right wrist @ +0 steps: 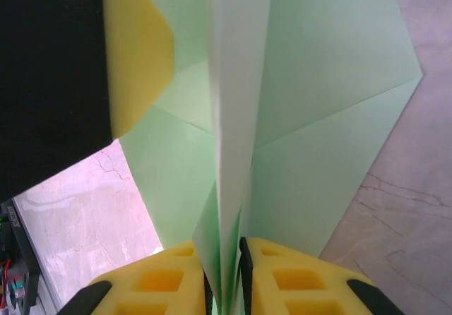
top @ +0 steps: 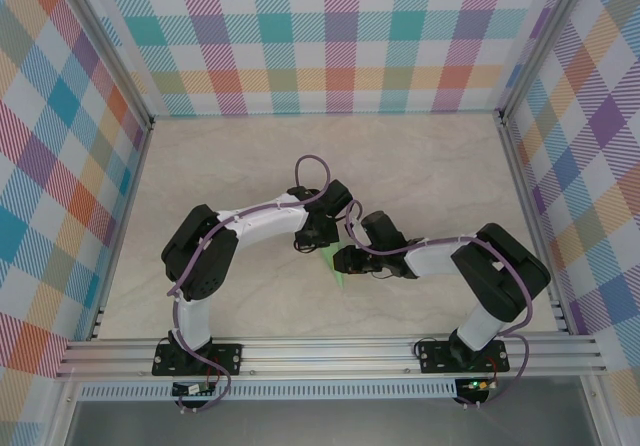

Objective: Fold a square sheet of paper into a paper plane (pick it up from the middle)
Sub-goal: Move a paper plane to the center of the table.

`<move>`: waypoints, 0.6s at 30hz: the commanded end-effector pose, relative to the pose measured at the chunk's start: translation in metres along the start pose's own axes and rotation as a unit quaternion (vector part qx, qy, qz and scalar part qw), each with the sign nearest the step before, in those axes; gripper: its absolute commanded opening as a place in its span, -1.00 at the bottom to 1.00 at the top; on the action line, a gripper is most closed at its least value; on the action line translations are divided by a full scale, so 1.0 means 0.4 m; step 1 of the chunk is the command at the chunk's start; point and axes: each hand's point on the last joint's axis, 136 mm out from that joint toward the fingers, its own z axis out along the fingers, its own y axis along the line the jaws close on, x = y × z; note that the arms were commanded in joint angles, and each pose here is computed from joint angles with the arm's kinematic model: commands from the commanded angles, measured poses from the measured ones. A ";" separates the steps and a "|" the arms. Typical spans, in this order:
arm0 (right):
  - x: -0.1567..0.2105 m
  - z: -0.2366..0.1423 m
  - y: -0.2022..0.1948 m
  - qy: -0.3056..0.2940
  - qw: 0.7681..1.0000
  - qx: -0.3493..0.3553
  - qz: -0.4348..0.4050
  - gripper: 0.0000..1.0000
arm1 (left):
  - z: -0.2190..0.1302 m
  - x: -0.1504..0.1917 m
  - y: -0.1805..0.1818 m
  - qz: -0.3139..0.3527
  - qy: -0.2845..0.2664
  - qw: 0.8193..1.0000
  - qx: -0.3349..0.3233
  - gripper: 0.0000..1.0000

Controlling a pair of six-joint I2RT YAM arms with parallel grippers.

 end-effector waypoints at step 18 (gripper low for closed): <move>-0.070 -0.137 -0.046 -0.024 0.980 0.198 0.006 -0.92 | -0.203 -0.061 0.046 -0.061 -0.124 0.989 0.058 -0.29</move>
